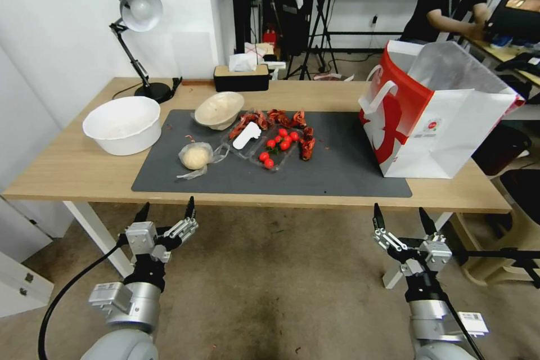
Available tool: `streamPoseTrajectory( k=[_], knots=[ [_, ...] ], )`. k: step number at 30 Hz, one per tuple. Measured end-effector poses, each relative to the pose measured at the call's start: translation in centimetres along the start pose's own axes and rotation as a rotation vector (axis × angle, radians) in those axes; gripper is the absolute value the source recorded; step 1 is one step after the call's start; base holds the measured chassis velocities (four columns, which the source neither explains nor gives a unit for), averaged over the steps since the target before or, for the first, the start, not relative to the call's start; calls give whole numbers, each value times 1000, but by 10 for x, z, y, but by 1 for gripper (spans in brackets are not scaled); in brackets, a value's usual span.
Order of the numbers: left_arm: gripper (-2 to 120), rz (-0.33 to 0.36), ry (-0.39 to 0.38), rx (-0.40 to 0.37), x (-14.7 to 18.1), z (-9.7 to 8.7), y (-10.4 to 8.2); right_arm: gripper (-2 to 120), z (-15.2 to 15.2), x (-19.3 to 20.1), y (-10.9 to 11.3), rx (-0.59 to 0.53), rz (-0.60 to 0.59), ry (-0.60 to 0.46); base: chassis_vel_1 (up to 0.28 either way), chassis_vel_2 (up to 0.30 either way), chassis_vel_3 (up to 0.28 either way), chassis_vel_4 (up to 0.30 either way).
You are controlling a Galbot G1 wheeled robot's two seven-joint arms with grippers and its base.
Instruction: Pick up the trash from the table and place it into the takeout bag.
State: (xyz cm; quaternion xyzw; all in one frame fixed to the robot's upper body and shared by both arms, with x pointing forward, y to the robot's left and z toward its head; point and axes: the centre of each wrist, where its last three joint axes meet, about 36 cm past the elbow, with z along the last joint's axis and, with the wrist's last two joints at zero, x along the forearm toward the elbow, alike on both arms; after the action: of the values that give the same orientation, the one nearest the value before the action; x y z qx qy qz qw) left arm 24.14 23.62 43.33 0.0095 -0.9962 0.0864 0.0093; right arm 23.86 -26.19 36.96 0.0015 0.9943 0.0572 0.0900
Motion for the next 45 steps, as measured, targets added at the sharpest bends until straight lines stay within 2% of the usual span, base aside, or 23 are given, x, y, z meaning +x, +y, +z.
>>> streamPoseTrajectory(
  k=[8,13,17,21,22,25,27,29,36,41,45],
  knots=[
    [100,14,-42,-15,-16,-10,7,100,-2,-1,1,2,-9,-1,0,0,0,0],
    [100,40,-46,-40,-44,-17,26,100,0,0,0,10,-18,5,0,0,0,0],
    [100,47,-45,-59,-57,-15,36,100,1,0,0,19,-21,6,0,0,0,0],
    [100,75,-50,-64,-101,-9,59,100,0,-1,1,42,-31,2,0,0,0,0],
    [100,75,-50,-64,-101,-9,59,100,0,-1,1,42,-31,2,0,0,0,0],
    [100,77,-72,-77,-130,-21,73,100,2,-7,7,41,-57,17,0,0,0,0],
    [100,78,-72,-76,-133,-23,75,100,3,-8,8,41,-62,21,0,0,0,0],
    [100,113,-58,-65,-149,-34,78,100,5,-9,9,42,-74,34,0,0,0,0],
    [100,191,5,-88,-163,-41,83,100,8,-14,8,52,-95,52,0,0,0,0],
    [100,254,74,-115,-180,-36,78,100,9,-12,6,53,-84,58,0,0,0,0],
    [100,278,106,-130,-191,-29,76,100,10,-10,5,52,-76,62,0,0,0,0]
  ],
)
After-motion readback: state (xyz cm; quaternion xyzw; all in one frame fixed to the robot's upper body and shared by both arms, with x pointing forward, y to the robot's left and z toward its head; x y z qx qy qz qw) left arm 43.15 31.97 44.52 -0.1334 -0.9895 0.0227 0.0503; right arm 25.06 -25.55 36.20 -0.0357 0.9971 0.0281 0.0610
